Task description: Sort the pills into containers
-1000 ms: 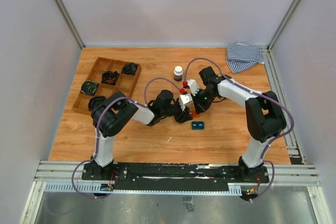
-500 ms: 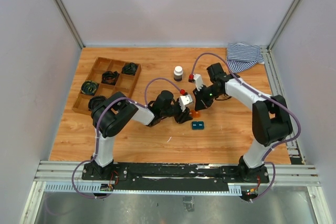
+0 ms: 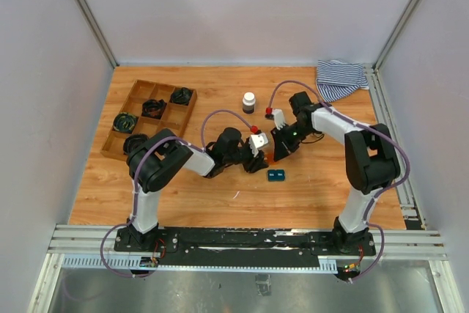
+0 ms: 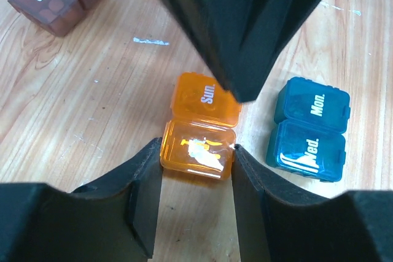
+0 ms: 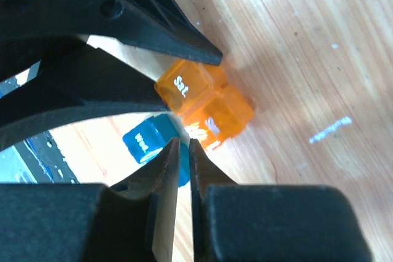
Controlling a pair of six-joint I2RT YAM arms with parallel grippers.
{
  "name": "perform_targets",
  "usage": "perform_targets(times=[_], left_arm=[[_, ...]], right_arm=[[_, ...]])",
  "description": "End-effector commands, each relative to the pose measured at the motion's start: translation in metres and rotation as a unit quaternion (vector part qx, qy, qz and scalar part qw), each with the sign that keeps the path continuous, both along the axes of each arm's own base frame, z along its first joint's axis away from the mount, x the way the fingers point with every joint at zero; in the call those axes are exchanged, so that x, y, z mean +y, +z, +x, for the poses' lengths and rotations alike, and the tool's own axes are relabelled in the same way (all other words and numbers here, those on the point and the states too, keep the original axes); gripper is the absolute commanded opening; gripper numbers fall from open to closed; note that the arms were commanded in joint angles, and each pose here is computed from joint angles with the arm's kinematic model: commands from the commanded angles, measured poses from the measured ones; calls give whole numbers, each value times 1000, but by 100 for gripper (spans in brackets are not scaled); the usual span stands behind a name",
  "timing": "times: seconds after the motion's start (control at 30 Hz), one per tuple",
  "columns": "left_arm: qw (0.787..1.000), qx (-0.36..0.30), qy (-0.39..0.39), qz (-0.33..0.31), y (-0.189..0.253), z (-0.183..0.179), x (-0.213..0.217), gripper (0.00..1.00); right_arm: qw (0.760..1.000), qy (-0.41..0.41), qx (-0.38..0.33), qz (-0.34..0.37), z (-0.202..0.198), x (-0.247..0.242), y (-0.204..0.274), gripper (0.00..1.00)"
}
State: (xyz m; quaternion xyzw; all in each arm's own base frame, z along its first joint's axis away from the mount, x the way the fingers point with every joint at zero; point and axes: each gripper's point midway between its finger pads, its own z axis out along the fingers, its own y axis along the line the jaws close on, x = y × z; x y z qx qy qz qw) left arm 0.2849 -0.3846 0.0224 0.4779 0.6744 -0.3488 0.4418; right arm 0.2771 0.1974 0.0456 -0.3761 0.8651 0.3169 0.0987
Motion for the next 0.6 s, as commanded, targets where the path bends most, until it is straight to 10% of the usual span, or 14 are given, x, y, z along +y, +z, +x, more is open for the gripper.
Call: perform_targets(times=[0.0,0.07,0.2,0.57], left_arm=[[1000,1,12,3,4,-4,5,35],[1000,-1,21,-17,18,-3,3,44],[996,-13,45,-70,54,-1,3,97],[975,36,114,-187,161,-25,45,99]], right_arm=[[997,-5,-40,64,6,-7,36,15],[995,-1,-60,83,9,-10,51,20],[987,19,-122,104,7,-14,83,28],[925,35,-367,86,-4,-42,177,69]])
